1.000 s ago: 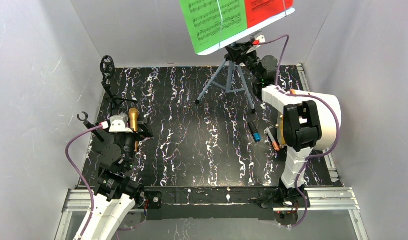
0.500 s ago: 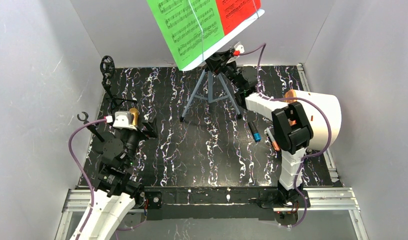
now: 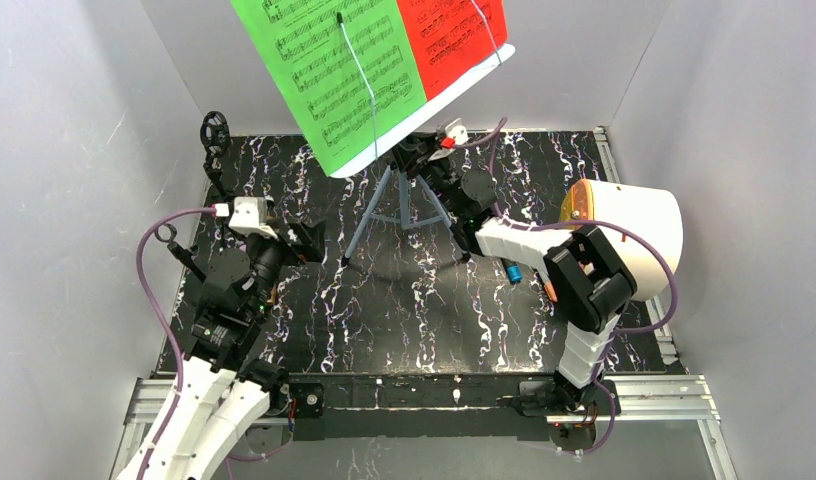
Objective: Pack up the instrument practice props
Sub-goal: Move the music stand to the center of the board.
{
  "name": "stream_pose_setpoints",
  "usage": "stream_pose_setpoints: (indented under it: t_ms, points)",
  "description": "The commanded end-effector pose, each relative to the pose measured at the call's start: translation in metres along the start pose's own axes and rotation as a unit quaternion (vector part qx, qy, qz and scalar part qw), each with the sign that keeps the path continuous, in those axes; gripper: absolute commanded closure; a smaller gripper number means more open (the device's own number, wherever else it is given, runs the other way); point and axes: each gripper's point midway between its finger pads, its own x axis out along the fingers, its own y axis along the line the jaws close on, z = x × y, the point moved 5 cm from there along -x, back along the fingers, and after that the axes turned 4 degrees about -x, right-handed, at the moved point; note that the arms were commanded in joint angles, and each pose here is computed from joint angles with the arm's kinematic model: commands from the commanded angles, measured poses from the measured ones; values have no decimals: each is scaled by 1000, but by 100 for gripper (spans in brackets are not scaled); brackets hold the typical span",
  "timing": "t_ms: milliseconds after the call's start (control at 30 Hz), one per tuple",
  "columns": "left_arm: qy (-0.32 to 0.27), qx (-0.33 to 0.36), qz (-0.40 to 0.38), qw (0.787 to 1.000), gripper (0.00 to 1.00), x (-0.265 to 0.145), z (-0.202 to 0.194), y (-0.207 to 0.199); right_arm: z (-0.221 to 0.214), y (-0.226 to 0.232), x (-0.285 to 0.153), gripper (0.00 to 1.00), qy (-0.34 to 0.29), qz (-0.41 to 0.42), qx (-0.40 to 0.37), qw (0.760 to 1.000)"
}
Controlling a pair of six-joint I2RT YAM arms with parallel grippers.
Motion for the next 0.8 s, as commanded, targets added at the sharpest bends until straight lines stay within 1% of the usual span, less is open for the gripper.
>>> stream_pose_setpoints:
  t_ms: [0,100,133,167,233,300,333,400,467,567,700,767]
  points:
    - [-18,-31,-15,999,2,-9,31,-13,18,0,-11,99,-10,-68,18,997]
    - [-18,-40,-36,998,2,-12,47,-24,15,-2,-20,99,5,-72,9,997]
    - [-16,-45,-43,998,2,-13,53,-28,14,-1,-23,92,11,-68,5,998]
    - [-17,-50,-51,997,2,-14,60,-33,13,-1,-25,84,18,-66,0,998]
    - [-18,-60,-68,996,2,-19,72,-41,9,-1,-30,74,43,-62,-9,997]
    - [-22,-65,-85,994,2,-23,83,-48,7,-1,-37,61,63,-56,-13,996]
    - [-26,-68,-88,993,2,-25,89,-50,7,-1,-41,55,72,-57,-13,996]
    - [-24,-70,-113,991,2,-31,97,-58,8,-3,-50,41,93,-59,-14,994]
    - [-20,-74,-131,988,2,-35,103,-65,8,-3,-57,31,119,-61,-14,991]
    - [-18,-83,-157,984,2,-39,115,-75,9,0,-76,22,177,-56,-5,983]
    - [-27,-97,-188,977,2,-46,137,-89,20,7,-103,19,252,-42,17,967]
    - [-31,-102,-189,976,2,-47,146,-92,33,14,-116,18,282,-27,26,959]
